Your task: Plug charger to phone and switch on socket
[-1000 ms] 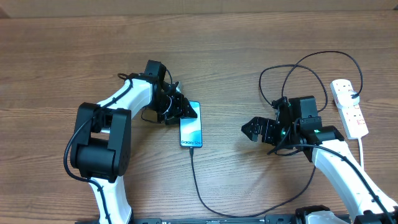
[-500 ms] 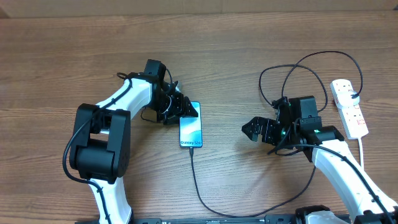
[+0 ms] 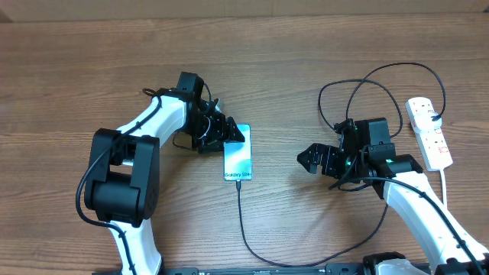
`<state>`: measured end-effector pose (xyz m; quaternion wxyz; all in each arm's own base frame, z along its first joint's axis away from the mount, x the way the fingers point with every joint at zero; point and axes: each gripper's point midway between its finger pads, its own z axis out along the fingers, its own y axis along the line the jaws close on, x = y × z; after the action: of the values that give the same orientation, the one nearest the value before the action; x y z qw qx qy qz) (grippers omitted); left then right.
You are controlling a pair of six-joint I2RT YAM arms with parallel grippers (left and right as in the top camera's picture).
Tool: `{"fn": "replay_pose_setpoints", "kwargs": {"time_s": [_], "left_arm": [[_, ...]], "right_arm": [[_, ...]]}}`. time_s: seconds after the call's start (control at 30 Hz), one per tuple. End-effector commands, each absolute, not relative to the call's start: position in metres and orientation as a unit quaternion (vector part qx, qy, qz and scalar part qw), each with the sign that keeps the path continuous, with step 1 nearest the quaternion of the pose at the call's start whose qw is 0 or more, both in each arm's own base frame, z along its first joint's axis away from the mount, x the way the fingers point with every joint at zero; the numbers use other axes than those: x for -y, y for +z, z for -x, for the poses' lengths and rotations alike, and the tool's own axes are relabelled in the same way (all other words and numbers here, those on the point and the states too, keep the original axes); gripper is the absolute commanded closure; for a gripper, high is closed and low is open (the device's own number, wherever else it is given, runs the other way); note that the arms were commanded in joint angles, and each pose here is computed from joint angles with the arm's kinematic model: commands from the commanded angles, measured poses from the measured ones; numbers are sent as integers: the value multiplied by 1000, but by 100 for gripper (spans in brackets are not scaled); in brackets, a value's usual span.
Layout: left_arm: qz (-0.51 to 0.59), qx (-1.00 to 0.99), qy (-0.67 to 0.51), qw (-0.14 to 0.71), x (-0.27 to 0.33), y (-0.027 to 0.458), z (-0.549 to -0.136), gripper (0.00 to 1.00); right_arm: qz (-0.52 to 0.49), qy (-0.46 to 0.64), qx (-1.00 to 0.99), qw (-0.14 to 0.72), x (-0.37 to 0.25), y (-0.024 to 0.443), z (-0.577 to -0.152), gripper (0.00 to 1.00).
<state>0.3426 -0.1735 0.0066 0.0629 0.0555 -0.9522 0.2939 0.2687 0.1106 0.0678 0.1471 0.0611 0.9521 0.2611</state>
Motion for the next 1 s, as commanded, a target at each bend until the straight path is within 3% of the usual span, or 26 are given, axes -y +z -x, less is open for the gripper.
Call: {"fn": "replay_pose_setpoints", "kwargs": {"time_s": [0.0, 0.07, 0.1, 0.13, 0.17, 0.4, 0.67, 0.97], "left_arm": [[-82, 985, 94, 116, 103, -75, -305, 29], [-82, 986, 94, 115, 103, -75, -305, 28], [-82, 986, 94, 114, 103, -75, -306, 20], [-82, 986, 94, 114, 103, -74, -306, 3], [-81, 986, 93, 113, 103, -73, -307, 0], [-75, 993, 26, 87, 82, -29, -331, 0], [-79, 992, 62, -70, 91, 97, -368, 0], [-67, 958, 63, -272, 92, 250, -321, 0]], "right_arm": [[-57, 259, -949, 168, -109, 78, -276, 0], [-57, 259, -949, 168, -109, 78, -276, 0], [-57, 259, -949, 168, -109, 78, -276, 0], [-57, 259, -949, 168, -109, 78, -276, 0], [-57, 259, -949, 168, -109, 78, -276, 0], [-57, 259, -949, 168, -109, 78, -277, 0], [-56, 260, -949, 170, -109, 79, -277, 0], [-53, 262, -946, 183, -110, 82, -283, 0]]}}
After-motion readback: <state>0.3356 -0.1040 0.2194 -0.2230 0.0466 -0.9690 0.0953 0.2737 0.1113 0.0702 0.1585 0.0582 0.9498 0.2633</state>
